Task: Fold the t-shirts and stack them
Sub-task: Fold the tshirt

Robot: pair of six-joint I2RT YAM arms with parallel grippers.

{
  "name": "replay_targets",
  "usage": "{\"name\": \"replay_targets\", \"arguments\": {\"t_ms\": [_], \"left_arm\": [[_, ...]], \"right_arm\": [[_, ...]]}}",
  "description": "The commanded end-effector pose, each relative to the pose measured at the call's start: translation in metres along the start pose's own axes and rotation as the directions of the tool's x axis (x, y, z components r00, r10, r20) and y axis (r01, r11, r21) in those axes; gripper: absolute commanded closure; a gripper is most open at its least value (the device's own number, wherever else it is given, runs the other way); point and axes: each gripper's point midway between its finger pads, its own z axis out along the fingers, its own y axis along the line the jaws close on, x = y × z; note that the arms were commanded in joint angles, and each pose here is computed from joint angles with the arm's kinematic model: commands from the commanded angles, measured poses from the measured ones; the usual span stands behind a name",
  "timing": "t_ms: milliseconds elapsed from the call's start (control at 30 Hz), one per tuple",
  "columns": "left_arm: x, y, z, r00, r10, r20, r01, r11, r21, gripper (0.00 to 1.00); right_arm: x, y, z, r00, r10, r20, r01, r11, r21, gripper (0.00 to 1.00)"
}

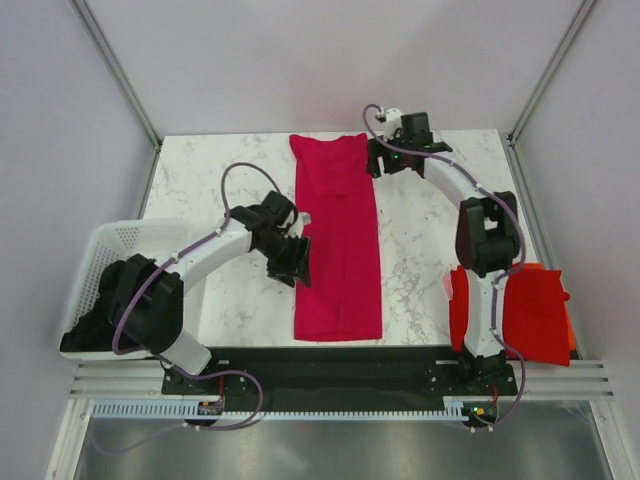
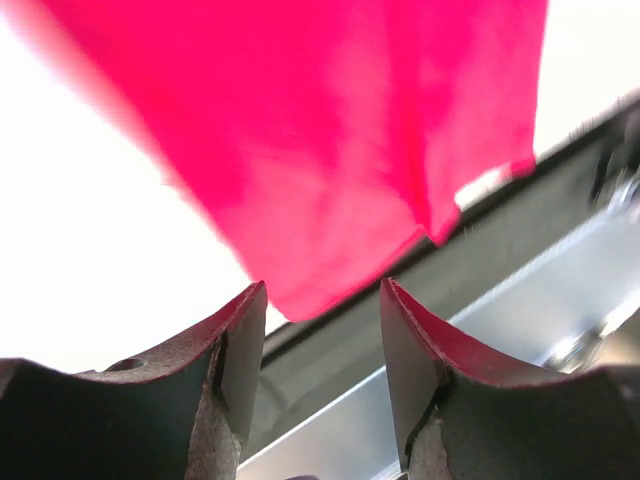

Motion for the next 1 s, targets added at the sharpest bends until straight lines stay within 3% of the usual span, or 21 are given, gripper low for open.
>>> {"name": "replay_targets", "arguments": {"t_ms": [0,133,167,233,267,333,367,433,467,767,967], "left_arm": [[-0.013,0.034,-0.014,0.967,-0.253,0.040,0.255,0.966,-0.051,0.45],[-0.011,0.036,-0.003,0.942,-0.334,0.022,0.334,0.943,0.007,0.46],[-0.008,0.033,-0.001,0.935,-0.355,0.004,0.355,0.934,0.036,0.46],[0.004,0.035,0.008,0.920,-0.390,-0.025,0.391,0.919,0.044,0.45],[0.015,0.036,0.012,0.914,-0.402,-0.051,0.405,0.913,0.050,0.44],[0.022,0.035,0.016,0.912,-0.405,-0.064,0.409,0.910,0.067,0.44],[0.031,0.037,0.019,0.906,-0.415,-0.082,0.420,0.905,0.066,0.43],[0.033,0.037,0.020,0.904,-0.420,-0.078,0.425,0.902,0.076,0.43],[0.039,0.037,0.022,0.899,-0.428,-0.095,0.435,0.896,0.083,0.42],[0.070,0.040,0.043,0.860,-0.470,-0.199,0.496,0.862,0.105,0.43],[0.079,0.039,0.047,0.857,-0.478,-0.195,0.503,0.857,0.111,0.48]], "right_arm": [[-0.017,0.015,-0.073,0.992,0.116,0.047,-0.112,0.991,-0.078,0.22],[0.059,0.064,-0.109,0.943,0.273,-0.191,-0.310,0.928,-0.205,0.28],[0.100,0.079,-0.115,0.891,0.343,-0.296,-0.412,0.885,-0.216,0.29],[0.124,0.098,-0.136,0.856,0.378,-0.354,-0.474,0.847,-0.242,0.30],[0.161,0.113,-0.148,0.798,0.400,-0.450,-0.540,0.807,-0.240,0.31],[0.186,0.125,-0.165,0.767,0.401,-0.500,-0.569,0.785,-0.244,0.32],[0.216,0.134,-0.177,0.719,0.405,-0.565,-0.603,0.767,-0.218,0.33],[0.230,0.146,-0.192,0.694,0.407,-0.594,-0.630,0.742,-0.227,0.34],[0.248,0.152,-0.200,0.648,0.425,-0.632,-0.665,0.721,-0.197,0.34],[0.293,0.189,-0.231,0.510,0.451,-0.732,-0.725,0.684,-0.084,0.34],[0.307,0.196,-0.224,0.466,0.466,-0.752,-0.711,0.704,-0.005,0.33]]}}
